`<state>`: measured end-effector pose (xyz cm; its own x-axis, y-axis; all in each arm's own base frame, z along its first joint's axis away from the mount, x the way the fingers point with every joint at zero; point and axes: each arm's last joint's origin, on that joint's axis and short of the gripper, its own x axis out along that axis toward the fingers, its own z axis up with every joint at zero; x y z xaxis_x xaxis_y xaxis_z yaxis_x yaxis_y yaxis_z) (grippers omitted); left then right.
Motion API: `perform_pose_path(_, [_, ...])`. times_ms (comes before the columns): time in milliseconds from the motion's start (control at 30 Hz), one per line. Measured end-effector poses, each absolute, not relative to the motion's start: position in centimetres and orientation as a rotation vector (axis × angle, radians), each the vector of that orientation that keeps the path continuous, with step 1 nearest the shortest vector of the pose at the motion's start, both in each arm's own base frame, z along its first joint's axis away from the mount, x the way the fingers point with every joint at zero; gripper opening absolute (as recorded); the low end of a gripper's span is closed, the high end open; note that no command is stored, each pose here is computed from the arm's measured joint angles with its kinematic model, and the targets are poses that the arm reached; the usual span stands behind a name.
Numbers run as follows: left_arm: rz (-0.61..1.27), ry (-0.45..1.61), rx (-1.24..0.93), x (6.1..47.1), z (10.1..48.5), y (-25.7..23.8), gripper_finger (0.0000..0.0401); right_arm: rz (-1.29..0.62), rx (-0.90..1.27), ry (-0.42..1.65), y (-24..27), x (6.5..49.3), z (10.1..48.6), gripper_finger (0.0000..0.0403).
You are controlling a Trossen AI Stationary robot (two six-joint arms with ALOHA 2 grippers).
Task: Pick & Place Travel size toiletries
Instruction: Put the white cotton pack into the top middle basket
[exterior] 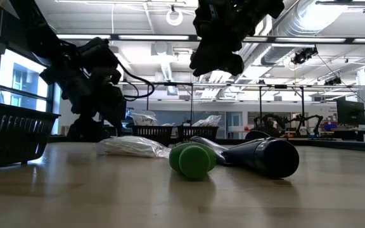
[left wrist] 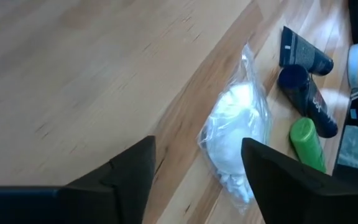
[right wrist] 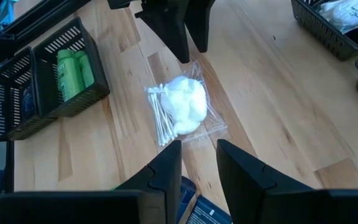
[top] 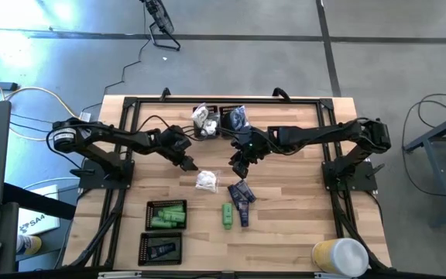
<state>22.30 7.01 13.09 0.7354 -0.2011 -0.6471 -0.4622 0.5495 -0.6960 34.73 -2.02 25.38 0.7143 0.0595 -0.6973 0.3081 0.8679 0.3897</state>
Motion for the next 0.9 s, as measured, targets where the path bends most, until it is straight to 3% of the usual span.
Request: perform_pose_path(900, [0.059,0.703,-1.035,24.6,11.5,6.1,0.0218,-0.143,0.508,0.762,-2.0,34.8,25.4,0.0094])
